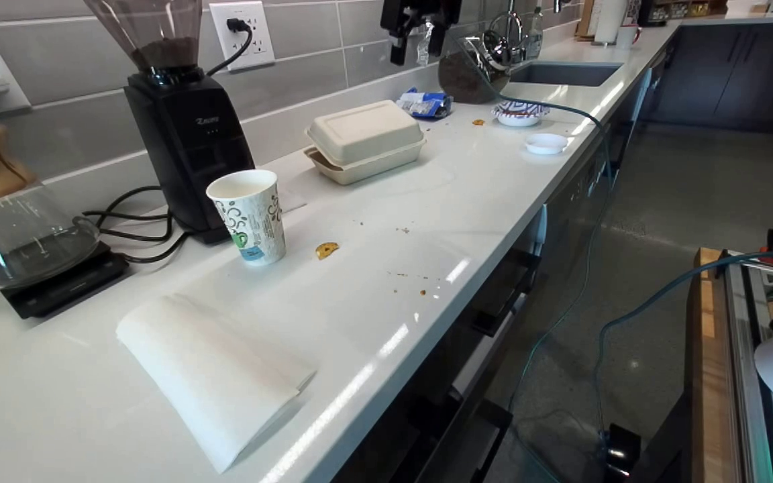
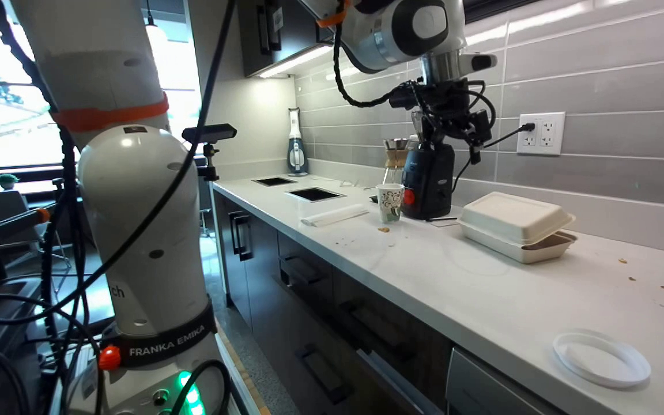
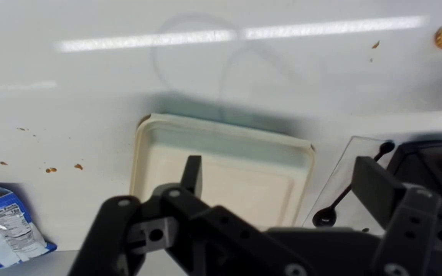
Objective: Close the food pack.
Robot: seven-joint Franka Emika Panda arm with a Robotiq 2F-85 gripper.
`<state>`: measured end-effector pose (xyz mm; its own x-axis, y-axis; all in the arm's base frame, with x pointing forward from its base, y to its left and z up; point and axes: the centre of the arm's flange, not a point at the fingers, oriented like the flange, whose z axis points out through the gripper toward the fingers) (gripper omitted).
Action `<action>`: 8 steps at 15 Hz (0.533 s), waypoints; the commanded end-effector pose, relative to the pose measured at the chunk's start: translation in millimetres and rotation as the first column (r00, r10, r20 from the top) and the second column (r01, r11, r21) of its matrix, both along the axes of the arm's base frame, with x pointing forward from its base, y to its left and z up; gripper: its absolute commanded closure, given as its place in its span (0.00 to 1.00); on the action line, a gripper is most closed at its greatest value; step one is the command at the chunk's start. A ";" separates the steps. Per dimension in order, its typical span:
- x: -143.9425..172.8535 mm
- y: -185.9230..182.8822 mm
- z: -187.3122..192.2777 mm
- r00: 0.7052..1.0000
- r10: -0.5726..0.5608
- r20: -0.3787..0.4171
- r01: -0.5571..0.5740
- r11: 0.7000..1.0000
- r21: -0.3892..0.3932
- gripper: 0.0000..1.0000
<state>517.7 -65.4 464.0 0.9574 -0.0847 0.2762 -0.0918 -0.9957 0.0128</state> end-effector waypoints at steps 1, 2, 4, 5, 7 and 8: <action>-42.8 4.3 23.7 0.997 -0.017 -0.074 0.019 1.000 0.020 0.00; -51.7 4.5 28.4 0.996 -0.023 -0.084 0.024 1.000 0.017 0.00; -70.6 5.7 36.7 0.994 -0.023 -0.104 0.026 0.999 0.022 0.00; -80.5 6.1 40.3 0.993 -0.025 -0.111 0.028 0.999 0.025 0.00; -96.0 6.0 46.3 0.993 -0.032 -0.113 0.036 0.999 0.029 0.00; -104.1 6.0 48.5 0.994 -0.034 -0.108 0.037 0.999 0.031 0.00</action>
